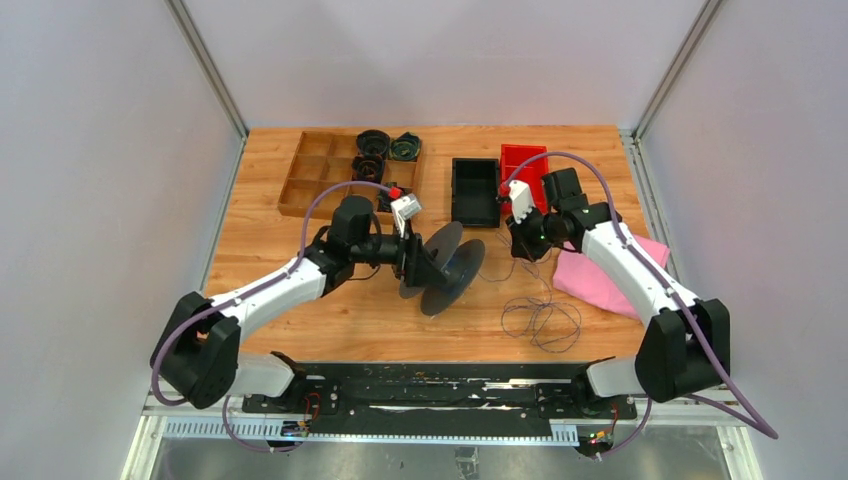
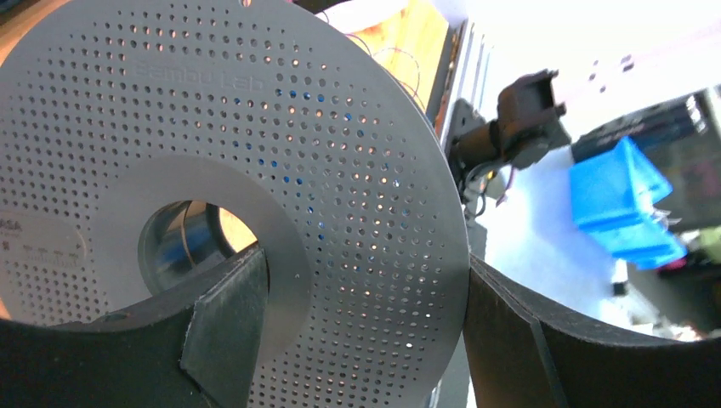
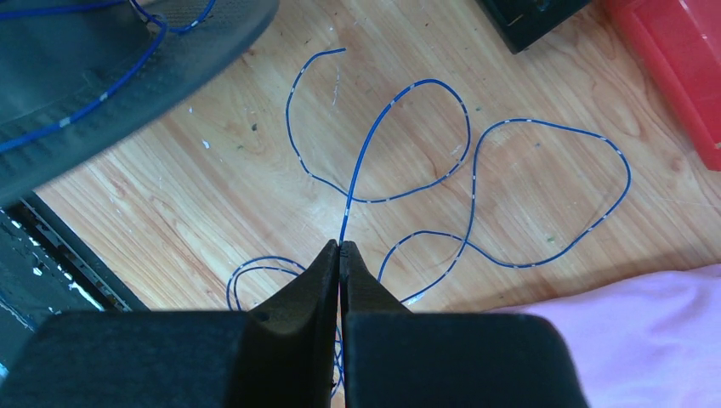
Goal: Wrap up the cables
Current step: Pick up the cable from the center of the board, then place the cable reel at the center of the board, then place the cable at the center of the board.
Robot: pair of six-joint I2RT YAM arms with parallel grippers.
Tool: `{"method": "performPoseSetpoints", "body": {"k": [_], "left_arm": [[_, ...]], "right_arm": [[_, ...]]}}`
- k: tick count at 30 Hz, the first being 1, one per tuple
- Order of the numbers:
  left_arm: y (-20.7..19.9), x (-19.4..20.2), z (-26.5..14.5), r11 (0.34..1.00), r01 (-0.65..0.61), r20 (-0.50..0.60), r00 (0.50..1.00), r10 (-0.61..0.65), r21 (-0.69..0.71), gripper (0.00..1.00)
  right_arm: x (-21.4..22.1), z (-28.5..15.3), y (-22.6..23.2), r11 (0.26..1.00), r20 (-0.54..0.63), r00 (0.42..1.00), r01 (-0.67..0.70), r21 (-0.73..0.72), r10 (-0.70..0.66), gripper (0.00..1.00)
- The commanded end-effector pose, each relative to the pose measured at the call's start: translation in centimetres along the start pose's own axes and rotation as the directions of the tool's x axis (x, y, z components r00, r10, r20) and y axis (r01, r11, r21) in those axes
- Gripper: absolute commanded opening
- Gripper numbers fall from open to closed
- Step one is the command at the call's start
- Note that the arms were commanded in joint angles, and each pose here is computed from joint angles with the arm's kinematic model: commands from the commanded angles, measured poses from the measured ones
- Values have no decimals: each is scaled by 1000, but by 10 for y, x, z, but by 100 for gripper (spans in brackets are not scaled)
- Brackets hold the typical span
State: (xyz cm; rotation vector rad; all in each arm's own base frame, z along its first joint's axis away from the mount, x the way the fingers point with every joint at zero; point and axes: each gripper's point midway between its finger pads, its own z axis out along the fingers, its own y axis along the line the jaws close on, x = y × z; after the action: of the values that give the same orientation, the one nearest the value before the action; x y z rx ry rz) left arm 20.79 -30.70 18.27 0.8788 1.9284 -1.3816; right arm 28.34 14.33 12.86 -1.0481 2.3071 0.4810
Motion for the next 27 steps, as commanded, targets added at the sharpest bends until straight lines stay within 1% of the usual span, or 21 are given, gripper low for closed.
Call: {"method": "performPoseSetpoints", "body": {"k": [1, 4, 8, 15, 22, 27], "left_arm": [[-17, -53, -8, 985, 114, 232, 962, -141, 129, 38], [-9, -59, -18, 960, 215, 326, 908, -264, 178, 36], [8, -61, -28, 945, 277, 389, 862, -325, 177, 34], [29, -54, -38, 928, 355, 448, 816, -366, 113, 34], [44, -44, -37, 894, 437, 445, 784, -432, 97, 34], [49, -41, -39, 877, 471, 450, 764, -462, 100, 34]], "right_arm": [[-6, -9, -4, 1000, 55, 999, -1, 9, 0, 1], [-6, -11, -4, 1000, 63, 998, 1, 15, -1, 1], [-6, -11, -4, 1000, 69, 998, 4, 17, -5, 1], [-4, -8, -2, 1000, 70, 998, 7, 7, -8, 1], [-3, -6, -2, 1000, 68, 998, 8, -2, -8, 1], [-1, -4, -1, 1000, 61, 998, 7, -7, -7, 1]]}}
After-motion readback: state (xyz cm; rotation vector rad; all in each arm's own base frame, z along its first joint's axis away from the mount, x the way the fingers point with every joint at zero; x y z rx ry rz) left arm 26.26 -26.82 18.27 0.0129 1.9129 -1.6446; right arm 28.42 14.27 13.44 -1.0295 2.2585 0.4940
